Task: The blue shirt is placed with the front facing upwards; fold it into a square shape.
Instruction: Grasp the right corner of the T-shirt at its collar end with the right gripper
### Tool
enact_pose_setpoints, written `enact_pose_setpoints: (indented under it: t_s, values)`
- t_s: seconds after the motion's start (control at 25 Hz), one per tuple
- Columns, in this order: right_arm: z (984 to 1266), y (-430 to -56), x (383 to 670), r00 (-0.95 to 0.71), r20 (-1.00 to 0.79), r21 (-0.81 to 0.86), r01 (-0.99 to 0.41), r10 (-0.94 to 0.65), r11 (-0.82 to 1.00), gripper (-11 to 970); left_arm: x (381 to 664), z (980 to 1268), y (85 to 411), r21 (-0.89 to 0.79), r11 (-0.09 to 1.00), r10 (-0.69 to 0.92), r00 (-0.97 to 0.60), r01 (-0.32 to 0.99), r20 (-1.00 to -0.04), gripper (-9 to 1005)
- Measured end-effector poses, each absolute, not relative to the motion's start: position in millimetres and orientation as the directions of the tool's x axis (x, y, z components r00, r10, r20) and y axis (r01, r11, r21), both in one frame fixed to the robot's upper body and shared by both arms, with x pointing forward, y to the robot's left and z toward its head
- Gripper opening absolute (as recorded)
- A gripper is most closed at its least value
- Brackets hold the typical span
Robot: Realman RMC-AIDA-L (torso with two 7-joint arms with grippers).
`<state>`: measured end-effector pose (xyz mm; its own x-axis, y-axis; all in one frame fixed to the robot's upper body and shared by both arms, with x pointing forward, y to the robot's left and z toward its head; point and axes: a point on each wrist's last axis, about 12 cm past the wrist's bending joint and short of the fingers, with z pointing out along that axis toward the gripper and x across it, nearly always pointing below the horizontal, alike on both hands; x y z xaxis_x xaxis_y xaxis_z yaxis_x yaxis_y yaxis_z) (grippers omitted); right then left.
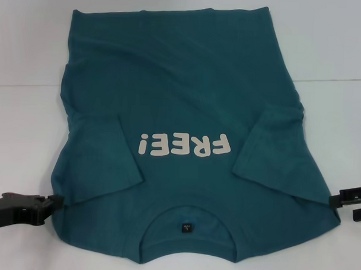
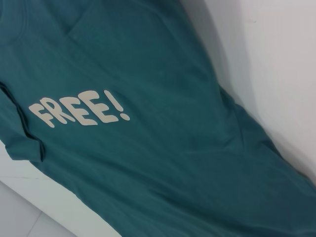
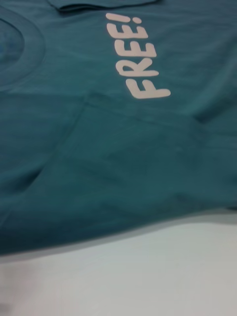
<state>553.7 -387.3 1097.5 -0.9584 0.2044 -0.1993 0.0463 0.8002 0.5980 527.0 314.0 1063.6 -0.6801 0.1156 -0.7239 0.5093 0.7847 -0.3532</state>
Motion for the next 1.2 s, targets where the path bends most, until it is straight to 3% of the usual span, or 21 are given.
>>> enact_pose_setpoints:
  t_s: [1.2]
  values:
    - [1092.5, -376.8, 557.0, -0.96, -0.192, 0.602, 0.048, 0.202, 0.797, 858, 528.9, 1064.4, 312.4, -0.352, 0.782, 0.118, -0.678, 0.513, -0.726, 3]
